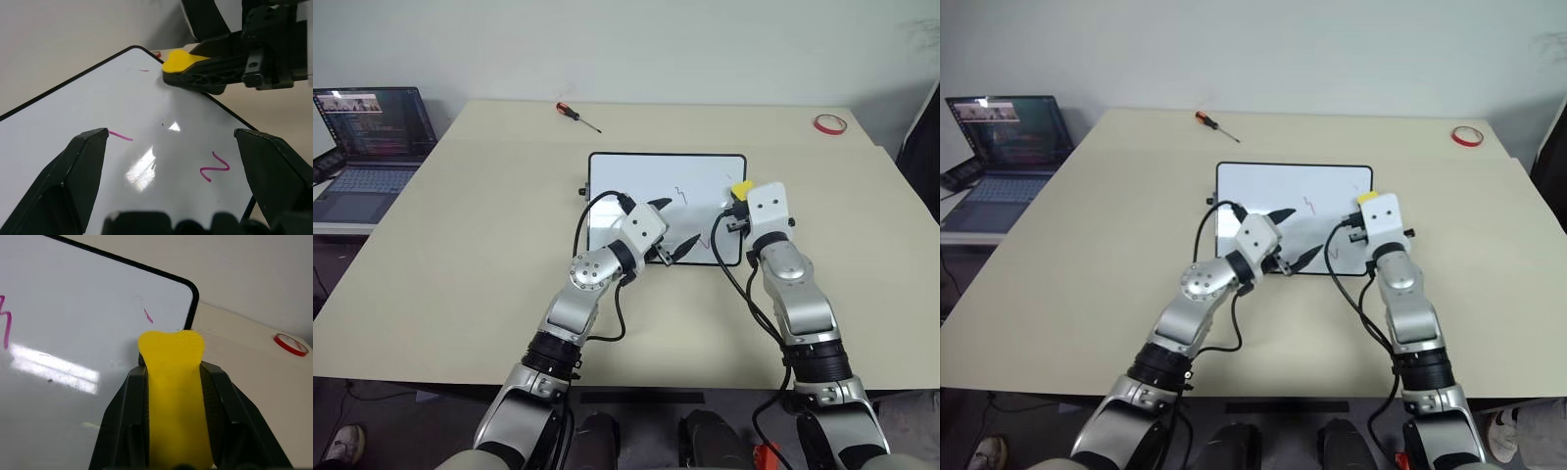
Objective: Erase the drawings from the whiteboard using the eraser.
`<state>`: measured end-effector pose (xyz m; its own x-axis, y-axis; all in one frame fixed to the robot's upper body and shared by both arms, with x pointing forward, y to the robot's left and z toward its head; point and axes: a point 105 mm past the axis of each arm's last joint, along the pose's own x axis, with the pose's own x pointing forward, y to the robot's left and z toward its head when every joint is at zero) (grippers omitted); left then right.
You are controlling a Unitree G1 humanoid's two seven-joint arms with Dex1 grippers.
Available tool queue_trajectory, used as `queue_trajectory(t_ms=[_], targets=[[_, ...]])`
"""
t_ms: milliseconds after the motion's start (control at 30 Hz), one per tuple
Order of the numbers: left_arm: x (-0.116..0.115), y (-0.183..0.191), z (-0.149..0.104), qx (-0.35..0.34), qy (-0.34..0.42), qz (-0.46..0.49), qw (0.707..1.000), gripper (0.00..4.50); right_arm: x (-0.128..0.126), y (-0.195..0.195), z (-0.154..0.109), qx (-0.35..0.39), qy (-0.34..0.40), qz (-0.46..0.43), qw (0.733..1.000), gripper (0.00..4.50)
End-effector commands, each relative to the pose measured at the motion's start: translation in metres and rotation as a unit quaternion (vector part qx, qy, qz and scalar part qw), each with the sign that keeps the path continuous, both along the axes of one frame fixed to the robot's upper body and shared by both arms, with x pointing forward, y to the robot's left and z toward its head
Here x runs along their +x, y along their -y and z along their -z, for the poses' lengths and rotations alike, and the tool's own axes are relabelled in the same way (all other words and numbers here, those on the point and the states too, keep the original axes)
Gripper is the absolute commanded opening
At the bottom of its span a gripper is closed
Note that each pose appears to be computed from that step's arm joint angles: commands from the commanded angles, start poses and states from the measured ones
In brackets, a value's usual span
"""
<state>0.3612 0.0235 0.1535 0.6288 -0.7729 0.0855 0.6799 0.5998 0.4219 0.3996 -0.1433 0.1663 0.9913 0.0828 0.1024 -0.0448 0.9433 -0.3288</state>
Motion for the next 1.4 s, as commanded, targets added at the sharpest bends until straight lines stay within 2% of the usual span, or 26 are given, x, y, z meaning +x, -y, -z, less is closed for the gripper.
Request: queue_trajectory(t_ms=[33, 200, 333, 533, 700, 867, 1133, 1267, 1400], targets=[[-0.003, 0.004, -0.013, -0.008, 0.026, 0.007, 1.0, 4.5, 0.007, -0.013, -0.025, 0.009, 0.046, -0.021, 0.999, 1.1], [-0.002, 0.002, -0.014, -0.009, 0.027, 0.003, 1.0, 4.5, 0.018, -0.02, -0.027, -0.001, 0.046, -0.028, 0.999, 1.1], [-0.003, 0.001, -0.013, -0.009, 0.027, 0.0, 1.0, 4.5, 0.026, -0.013, -0.012, -0.03, 0.007, -0.017, 0.999, 1.1], [-0.002, 0.0, -0.014, -0.01, 0.027, -0.003, 1.0, 4.5, 0.025, 0.0, 0.004, -0.04, -0.033, -0.002, 0.999, 1.1], [-0.001, -0.003, -0.014, -0.009, 0.027, -0.006, 1.0, 4.5, 0.001, 0.018, 0.041, -0.022, -0.114, 0.003, 0.993, 1.1], [-0.001, -0.001, -0.013, -0.007, 0.024, 0.0, 1.0, 4.5, -0.016, 0.028, 0.057, 0.007, -0.152, 0.018, 0.988, 1.1], [-0.002, 0.002, -0.012, -0.007, 0.023, 0.005, 1.0, 4.5, -0.018, 0.018, 0.038, 0.033, -0.111, 0.004, 0.993, 1.1], [-0.004, -0.005, -0.012, -0.009, 0.025, -0.005, 1.0, 4.5, -0.015, -0.002, 0.008, 0.056, -0.039, -0.042, 0.997, 1.1], [-0.006, -0.027, -0.004, -0.016, 0.02, -0.045, 0.999, 4.5, -0.016, -0.014, -0.007, 0.05, 0.005, -0.072, 0.996, 1.1]])
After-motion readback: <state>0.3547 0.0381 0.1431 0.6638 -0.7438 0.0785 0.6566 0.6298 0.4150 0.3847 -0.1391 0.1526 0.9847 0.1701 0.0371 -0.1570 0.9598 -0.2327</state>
